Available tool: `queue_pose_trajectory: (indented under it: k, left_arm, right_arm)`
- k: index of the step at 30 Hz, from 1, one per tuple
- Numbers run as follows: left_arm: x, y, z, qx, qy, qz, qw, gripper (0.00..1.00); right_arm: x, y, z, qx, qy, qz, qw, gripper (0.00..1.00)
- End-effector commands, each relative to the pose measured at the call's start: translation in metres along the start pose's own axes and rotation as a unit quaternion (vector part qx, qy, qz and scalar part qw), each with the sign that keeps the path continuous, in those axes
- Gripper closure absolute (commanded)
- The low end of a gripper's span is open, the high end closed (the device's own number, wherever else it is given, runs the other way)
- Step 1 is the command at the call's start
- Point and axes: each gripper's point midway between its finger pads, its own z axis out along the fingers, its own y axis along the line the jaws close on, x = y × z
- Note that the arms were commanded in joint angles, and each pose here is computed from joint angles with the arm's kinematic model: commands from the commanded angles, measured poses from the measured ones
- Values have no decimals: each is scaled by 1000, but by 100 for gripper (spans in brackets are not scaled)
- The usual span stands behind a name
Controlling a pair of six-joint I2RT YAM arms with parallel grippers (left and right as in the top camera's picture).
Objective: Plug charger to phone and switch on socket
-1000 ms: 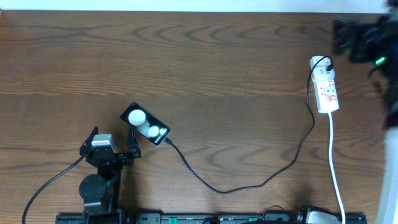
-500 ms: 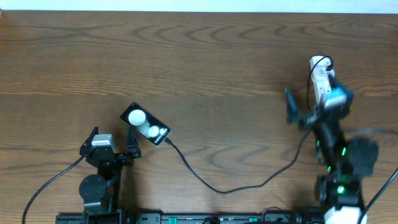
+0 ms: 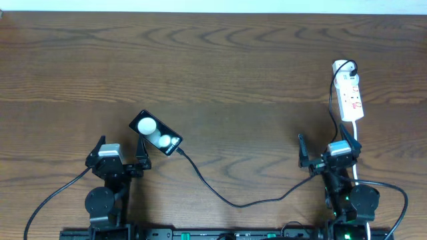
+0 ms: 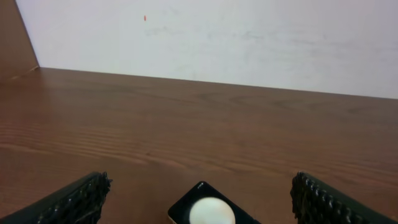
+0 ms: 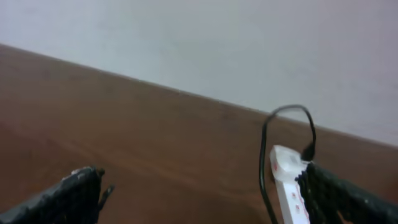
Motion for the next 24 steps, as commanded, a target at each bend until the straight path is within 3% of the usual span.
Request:
queue_pose_trajectory:
  k: [1,24]
  left_arm:
    - [15,0,1,3,23,1,1000,5]
    - [15,0,1,3,23,1,1000,5]
  right_arm:
    - [7,-2,-5,12,13,0,1000,1]
    - [13,-7,-11,32,22,26,999,1]
